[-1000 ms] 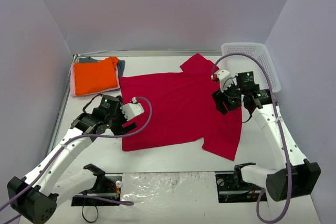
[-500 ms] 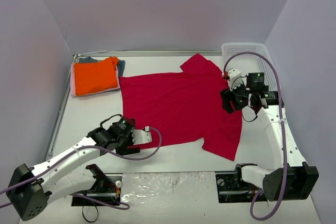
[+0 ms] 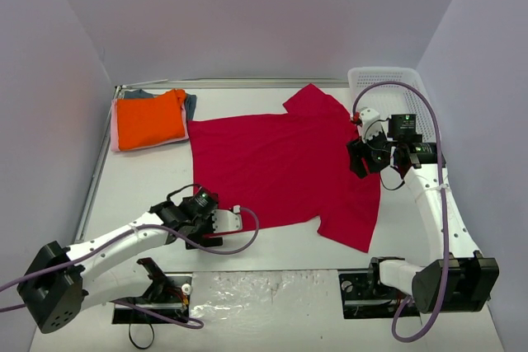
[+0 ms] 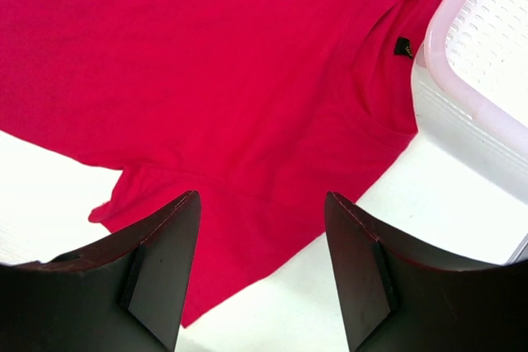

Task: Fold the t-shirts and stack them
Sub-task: Move the tshirt to the center of the board

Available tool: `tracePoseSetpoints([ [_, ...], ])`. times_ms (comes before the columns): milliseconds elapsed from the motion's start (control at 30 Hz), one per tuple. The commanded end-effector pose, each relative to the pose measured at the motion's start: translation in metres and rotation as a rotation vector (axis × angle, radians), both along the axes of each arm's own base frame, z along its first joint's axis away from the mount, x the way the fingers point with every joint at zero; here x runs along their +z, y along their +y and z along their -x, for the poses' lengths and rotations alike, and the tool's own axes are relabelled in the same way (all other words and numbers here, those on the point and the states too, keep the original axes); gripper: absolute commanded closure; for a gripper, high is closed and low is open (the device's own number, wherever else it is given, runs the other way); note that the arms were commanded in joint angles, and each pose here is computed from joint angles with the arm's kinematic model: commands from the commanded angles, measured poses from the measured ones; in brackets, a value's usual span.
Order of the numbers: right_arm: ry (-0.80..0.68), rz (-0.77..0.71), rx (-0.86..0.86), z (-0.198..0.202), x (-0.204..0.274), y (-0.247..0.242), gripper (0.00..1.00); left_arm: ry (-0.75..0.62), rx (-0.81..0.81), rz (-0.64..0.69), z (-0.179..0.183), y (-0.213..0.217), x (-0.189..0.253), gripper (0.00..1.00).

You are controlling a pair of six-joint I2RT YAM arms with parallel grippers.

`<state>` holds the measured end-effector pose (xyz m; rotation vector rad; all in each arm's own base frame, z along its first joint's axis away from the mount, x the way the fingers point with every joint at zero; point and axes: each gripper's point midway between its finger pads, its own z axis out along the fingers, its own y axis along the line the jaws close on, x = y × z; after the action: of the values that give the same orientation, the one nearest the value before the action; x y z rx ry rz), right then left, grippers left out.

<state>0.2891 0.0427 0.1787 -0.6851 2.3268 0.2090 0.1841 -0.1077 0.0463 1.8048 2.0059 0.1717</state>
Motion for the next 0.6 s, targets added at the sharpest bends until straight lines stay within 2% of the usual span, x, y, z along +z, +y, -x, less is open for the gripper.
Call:
tracePoseSetpoints([
  [0,0.012,-0.016,-0.008,-0.001,-0.003,0.0,0.43,-0.019,-0.019,-0.005,-0.004,-0.003,0.005,0.06],
  [567,0.011,0.017,-0.043,-0.003,-0.005,-0.008,0.42,0.061,-0.046,-0.084,-0.004,-0.003,-0.005,0.06],
])
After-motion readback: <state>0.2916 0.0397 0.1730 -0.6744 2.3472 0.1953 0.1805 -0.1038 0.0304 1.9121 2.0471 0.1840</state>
